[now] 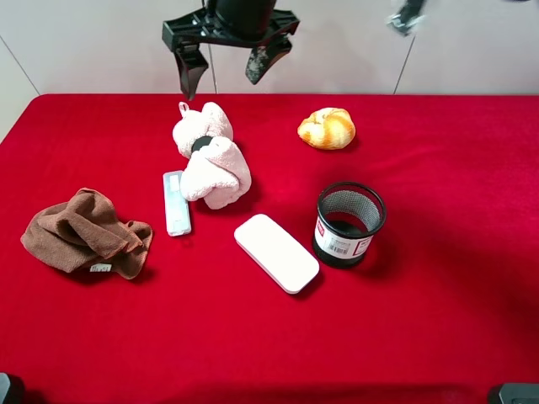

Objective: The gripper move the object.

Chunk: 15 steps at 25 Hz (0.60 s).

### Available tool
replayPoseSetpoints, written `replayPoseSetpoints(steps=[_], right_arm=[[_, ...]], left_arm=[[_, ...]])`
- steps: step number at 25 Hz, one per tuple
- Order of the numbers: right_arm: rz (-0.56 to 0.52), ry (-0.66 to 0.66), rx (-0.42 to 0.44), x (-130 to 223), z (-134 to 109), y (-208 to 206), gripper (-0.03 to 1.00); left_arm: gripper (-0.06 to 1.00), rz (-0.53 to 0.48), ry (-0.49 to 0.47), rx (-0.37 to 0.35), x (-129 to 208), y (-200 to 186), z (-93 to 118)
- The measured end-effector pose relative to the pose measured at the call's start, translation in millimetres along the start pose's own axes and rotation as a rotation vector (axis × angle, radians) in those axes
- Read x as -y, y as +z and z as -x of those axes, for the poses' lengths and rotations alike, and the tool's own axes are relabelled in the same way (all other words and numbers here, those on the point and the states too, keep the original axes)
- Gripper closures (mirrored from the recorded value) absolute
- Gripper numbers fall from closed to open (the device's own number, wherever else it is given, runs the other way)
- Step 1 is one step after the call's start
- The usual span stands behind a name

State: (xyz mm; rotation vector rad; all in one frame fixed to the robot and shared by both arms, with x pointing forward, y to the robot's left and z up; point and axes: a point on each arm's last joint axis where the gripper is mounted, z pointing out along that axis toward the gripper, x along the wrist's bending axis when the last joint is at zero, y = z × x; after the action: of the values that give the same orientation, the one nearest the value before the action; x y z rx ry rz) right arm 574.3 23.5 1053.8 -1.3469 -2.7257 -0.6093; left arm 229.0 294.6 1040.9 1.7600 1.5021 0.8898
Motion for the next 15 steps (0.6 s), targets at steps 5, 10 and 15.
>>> replayPoseSetpoints(steps=[5, 10, 15], right_arm=[[-0.006, -0.026, 0.005, 20.7, -2.4, -27.4, 0.28], [0.002, -0.043, 0.005, 45.1, -5.5, -58.3, 0.28], [0.003, -0.054, 0.017, 74.3, -6.2, -84.0, 0.28]], left_arm=[[0.03, 0.0, 0.0, 0.0, 0.0, 0.0, 0.0], [0.03, 0.0, 0.0, 0.0, 0.0, 0.0, 0.0], [0.03, 0.0, 0.0, 0.0, 0.0, 0.0, 0.0]])
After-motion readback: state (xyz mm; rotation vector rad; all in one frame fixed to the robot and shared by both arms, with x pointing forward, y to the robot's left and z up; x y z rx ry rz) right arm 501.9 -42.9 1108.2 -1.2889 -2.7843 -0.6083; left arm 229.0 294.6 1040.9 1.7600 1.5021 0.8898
